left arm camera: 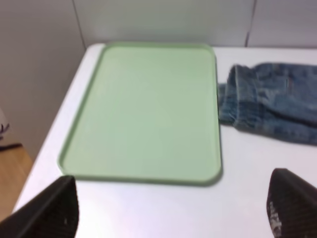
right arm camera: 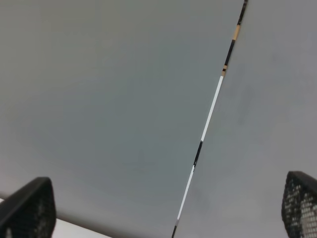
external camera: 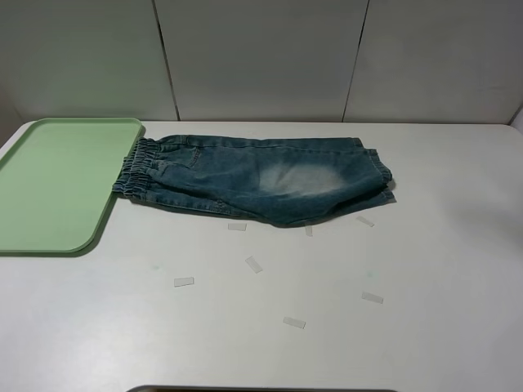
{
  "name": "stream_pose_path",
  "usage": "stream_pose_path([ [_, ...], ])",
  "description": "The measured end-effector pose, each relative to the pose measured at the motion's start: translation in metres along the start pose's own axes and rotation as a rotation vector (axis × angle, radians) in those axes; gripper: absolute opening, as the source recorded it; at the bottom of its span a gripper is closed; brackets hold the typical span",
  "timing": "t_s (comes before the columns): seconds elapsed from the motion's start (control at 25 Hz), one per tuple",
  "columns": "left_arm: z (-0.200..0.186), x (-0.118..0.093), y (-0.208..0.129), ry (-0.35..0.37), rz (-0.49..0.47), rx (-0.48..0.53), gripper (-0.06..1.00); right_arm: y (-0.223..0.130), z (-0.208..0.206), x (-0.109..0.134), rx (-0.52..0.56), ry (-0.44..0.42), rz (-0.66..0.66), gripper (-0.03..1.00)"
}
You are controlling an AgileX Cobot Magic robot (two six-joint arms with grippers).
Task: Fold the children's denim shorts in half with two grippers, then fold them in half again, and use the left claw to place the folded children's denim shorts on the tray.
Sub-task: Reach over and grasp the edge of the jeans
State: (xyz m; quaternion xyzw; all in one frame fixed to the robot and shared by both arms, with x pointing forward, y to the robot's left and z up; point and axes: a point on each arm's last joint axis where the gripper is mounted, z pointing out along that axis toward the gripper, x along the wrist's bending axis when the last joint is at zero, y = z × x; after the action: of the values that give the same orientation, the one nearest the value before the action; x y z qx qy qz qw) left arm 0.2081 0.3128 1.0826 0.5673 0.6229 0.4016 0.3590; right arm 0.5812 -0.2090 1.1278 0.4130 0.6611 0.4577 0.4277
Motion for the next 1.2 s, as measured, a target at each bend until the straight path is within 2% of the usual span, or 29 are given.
stream_pose_path([
  [0.4, 0.037, -0.007, -0.034, -0.04, 0.016, 0.192, 0.76, 0.0, 0.0, 0.0, 0.0, 0.0, -0.001, 0.69],
  [0.64, 0.037, -0.015, -0.034, -0.127, 0.029, 0.197, 0.76, -0.001, 0.0, 0.0, 0.008, -0.004, -0.001, 0.69],
  [0.84, 0.037, -0.016, -0.034, -0.133, 0.034, 0.197, 0.76, -0.003, 0.0, -0.002, 0.034, -0.017, 0.01, 0.69],
  [1.2, 0.037, -0.016, -0.034, -0.133, 0.034, 0.197, 0.76, -0.019, 0.005, -0.003, 0.159, -0.055, 0.179, 0.69],
])
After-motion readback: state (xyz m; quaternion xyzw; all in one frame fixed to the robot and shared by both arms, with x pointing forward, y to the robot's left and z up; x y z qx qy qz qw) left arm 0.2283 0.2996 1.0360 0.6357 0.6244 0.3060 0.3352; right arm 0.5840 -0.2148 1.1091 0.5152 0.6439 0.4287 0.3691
